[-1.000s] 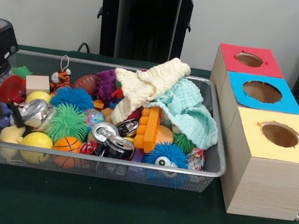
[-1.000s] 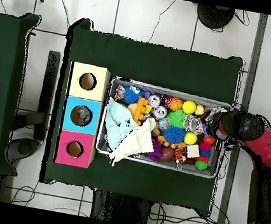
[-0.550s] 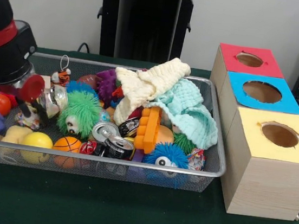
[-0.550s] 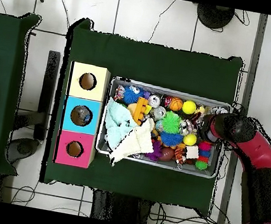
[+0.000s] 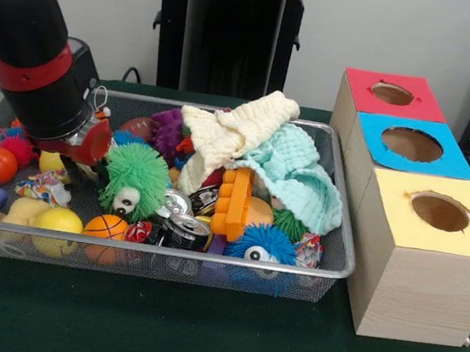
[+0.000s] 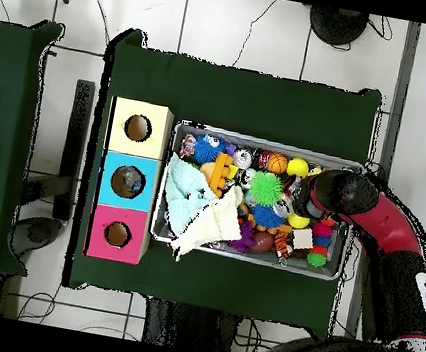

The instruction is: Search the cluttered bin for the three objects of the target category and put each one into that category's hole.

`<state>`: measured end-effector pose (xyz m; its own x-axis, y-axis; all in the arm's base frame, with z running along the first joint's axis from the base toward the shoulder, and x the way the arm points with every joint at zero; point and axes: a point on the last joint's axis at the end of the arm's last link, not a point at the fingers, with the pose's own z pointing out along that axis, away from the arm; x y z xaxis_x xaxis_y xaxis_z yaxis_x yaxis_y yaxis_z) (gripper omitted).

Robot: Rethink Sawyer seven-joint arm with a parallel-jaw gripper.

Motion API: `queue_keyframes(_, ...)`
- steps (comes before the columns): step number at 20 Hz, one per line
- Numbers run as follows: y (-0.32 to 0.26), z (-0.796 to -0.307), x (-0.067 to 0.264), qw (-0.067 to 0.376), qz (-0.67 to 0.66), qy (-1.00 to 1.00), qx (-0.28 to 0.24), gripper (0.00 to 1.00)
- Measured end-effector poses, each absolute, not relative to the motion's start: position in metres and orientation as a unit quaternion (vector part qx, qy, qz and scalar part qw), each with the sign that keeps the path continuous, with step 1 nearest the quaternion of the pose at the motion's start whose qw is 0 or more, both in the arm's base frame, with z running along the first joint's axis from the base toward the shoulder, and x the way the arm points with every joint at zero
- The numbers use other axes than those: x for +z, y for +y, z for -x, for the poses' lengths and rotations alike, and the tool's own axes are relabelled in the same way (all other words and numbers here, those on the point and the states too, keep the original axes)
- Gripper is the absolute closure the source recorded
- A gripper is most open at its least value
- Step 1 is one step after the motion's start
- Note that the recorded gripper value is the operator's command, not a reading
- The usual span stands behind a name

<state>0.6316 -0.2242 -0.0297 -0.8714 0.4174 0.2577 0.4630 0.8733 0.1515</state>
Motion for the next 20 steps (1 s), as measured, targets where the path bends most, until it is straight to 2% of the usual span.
queue_keyframes(10,-0.232,-0.658,-0.001,0.102,0.198,-0.974,-0.032,0.00)
queue_keyframes(20,-0.266,-0.706,0.041,0.059,0.201,-0.978,0.013,0.00)
